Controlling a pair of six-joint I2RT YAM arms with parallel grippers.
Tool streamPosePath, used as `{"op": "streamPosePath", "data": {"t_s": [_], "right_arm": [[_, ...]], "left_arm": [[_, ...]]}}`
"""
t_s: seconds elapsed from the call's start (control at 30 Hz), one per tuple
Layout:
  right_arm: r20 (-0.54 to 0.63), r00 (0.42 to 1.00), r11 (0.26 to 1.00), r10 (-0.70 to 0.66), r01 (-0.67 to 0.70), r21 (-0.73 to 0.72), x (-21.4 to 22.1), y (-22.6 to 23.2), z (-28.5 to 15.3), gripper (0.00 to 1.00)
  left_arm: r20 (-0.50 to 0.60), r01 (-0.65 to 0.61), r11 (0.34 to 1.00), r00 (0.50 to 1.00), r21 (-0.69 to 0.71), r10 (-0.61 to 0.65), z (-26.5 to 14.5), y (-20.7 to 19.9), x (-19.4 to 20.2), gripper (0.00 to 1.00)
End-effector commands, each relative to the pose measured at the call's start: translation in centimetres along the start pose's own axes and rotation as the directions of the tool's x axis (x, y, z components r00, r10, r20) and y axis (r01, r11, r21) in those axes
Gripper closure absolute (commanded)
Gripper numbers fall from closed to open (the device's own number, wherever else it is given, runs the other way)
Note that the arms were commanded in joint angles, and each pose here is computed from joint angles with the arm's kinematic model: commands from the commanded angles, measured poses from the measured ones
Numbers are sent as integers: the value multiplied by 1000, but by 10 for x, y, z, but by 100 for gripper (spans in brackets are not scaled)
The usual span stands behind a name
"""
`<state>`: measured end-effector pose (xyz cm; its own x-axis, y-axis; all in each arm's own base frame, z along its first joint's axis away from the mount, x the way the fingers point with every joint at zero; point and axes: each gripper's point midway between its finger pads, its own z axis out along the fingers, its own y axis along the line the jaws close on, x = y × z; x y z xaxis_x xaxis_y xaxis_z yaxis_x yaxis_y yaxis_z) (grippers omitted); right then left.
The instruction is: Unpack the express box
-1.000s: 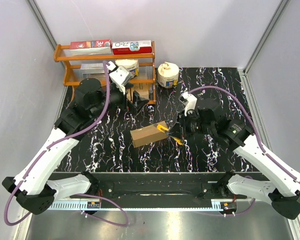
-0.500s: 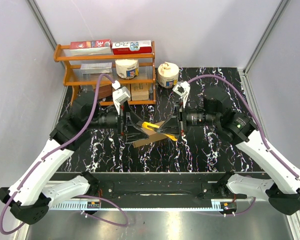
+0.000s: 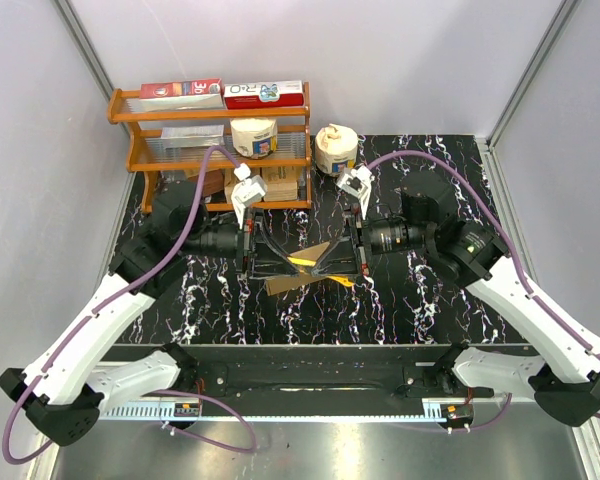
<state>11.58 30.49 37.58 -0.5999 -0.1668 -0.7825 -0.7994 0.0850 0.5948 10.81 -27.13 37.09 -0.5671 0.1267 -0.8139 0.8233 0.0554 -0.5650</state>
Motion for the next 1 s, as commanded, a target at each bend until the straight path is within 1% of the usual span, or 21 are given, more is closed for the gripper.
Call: {"op": "streamPosePath", "data": {"t_s": [0.0, 0.03, 0.13, 0.17, 0.23, 0.27, 0.3, 0.33, 0.37, 0.4, 0.47, 0.53, 0.57, 0.6, 0.7, 0.83, 0.87, 0.93, 0.97], "right_arm": [[30, 997, 996, -71, 73, -54, -10, 15, -3, 100], [29, 997, 996, -70, 72, -53, -9, 15, -2, 100], [40, 997, 997, -66, 68, -38, -11, 13, -3, 100], [49, 997, 997, -67, 69, -33, -13, 14, -3, 80], [87, 994, 997, -69, 70, -12, -20, 12, -3, 43], [117, 990, 997, -73, 73, 4, -24, 13, -6, 16], [187, 979, 997, -80, 75, 32, -38, 11, -7, 10], [212, 975, 997, -67, 59, 47, -37, 5, -6, 5], [260, 962, 996, -79, 69, 47, -42, 11, -12, 2], [337, 938, 996, -84, 72, 47, -57, 15, -16, 0], [390, 919, 998, -57, 44, 42, -59, 15, -19, 0], [443, 894, 998, -68, 64, 24, -71, 21, -22, 0], [458, 887, 998, -53, 57, 6, -74, 26, -24, 2], [480, 875, 997, -65, 80, -11, -80, 32, -26, 3], [515, 855, 994, -59, 98, -50, -90, 43, -29, 6], [500, 865, 991, -47, 102, -84, -98, 50, -24, 16], [488, 872, 991, -34, 91, -94, -98, 48, -20, 21], [491, 870, 990, -42, 104, -99, -103, 51, -21, 24], [492, 870, 991, -37, 97, -97, -104, 49, -19, 27]], "left_arm": [[41, -74, 996, 997, 58, 71, -4, -18, -14, 93], [44, -76, 996, 996, 56, 74, -4, -17, -14, 99], [58, -93, 993, 994, 66, 89, -5, -20, -14, 100], [71, -98, 993, 993, 60, 94, -5, -20, -17, 100], [103, -123, 991, 988, 47, 118, -8, -23, -23, 100], [122, -132, 991, 984, 30, 127, -9, -22, -27, 100], [149, -148, 989, 978, 20, 143, -12, -26, -32, 100], [170, -161, 987, 973, 10, 157, -14, -28, -37, 100], [201, -168, 985, 965, -22, 169, -17, -27, -44, 100], [232, -180, 983, 955, -34, 183, -21, -31, -50, 100], [291, -194, 979, 935, -54, 202, -26, -38, -61, 100], [324, -170, 983, 928, -75, 185, -28, -36, -67, 100], [351, -158, 984, 920, -83, 177, -29, -36, -73, 100], [359, -148, 986, 918, -80, 167, -29, -35, -74, 100], [395, -113, 991, 910, -67, 130, -27, -32, -78, 100], [434, -90, 995, 895, -50, 103, -24, -28, -82, 100], [445, -82, 995, 890, -61, 100, -25, -27, -84, 100], [449, -81, 994, 887, -69, 104, -25, -25, -86, 100], [449, -84, 994, 887, -71, 107, -25, -25, -86, 100]]}}
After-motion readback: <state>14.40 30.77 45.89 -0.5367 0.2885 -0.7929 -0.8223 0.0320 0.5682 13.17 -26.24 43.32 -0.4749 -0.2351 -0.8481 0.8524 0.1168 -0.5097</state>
